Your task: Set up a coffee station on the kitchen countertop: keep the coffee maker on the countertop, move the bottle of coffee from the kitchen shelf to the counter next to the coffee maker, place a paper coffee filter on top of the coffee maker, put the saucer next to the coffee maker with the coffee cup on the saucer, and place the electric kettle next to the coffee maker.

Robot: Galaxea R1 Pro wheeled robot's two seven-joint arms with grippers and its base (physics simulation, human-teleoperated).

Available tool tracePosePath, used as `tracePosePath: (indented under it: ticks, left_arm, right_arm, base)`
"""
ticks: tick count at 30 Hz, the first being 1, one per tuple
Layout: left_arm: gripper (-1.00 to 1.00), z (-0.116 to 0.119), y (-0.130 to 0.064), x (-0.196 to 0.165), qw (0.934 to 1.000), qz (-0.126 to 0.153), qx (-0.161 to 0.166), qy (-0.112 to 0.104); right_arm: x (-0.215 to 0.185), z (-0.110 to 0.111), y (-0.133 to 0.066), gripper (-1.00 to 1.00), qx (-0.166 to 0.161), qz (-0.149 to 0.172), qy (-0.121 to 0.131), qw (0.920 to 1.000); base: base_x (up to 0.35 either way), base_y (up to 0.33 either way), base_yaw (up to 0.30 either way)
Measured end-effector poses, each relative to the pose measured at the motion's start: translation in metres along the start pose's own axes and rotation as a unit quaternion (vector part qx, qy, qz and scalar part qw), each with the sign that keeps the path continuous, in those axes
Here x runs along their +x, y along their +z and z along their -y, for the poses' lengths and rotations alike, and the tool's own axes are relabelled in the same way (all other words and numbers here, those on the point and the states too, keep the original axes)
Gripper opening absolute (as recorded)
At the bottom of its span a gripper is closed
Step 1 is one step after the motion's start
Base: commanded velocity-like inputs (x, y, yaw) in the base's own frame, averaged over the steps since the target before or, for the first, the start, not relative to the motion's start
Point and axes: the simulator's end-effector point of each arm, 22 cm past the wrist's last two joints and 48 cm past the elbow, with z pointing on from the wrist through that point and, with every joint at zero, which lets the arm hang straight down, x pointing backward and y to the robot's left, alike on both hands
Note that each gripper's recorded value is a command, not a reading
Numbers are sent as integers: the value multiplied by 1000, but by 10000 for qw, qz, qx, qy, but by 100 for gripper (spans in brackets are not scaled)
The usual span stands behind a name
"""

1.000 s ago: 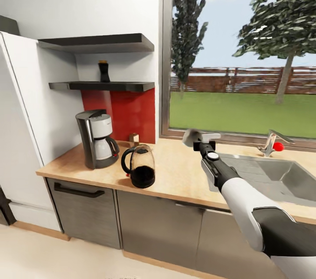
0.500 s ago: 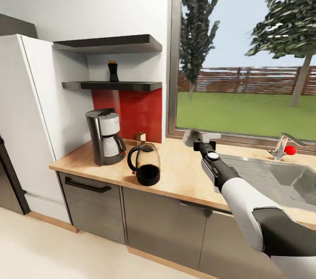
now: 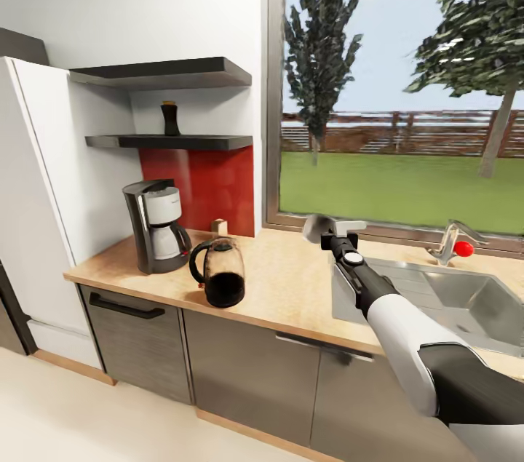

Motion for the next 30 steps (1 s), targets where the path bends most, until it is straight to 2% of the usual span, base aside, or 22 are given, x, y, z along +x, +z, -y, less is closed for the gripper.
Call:
tracePosePath:
  ticks: [8, 12, 25, 26, 30]
  left_arm:
    - [100, 0, 0, 0, 10000, -3, -6, -10]
    - [100, -1, 0, 2, 10000, -16, -8, -17]
    - [100, 0, 0, 6, 10000, -84, 2, 44]
    - [100, 0, 0, 7, 9999, -93, 6, 49]
    - [100, 0, 0, 9, 9999, -118, 12, 73]
  right_arm:
    - [0, 0, 0, -100, -1, 0, 0, 10000]
    - [2, -1, 1, -100, -5, -15, 6, 10000]
    - [-3, -5, 4, -100, -25, 32, 47, 10000]
    - [-2, -6, 4, -100, -28, -10, 49, 10000]
    - [17, -10, 5, -100, -52, -512, 89, 9986]
  base:
    - [0, -247, 155]
    - [0, -26, 194]
    - [0, 0, 49]
    - [0, 0, 3]
    - [0, 0, 12]
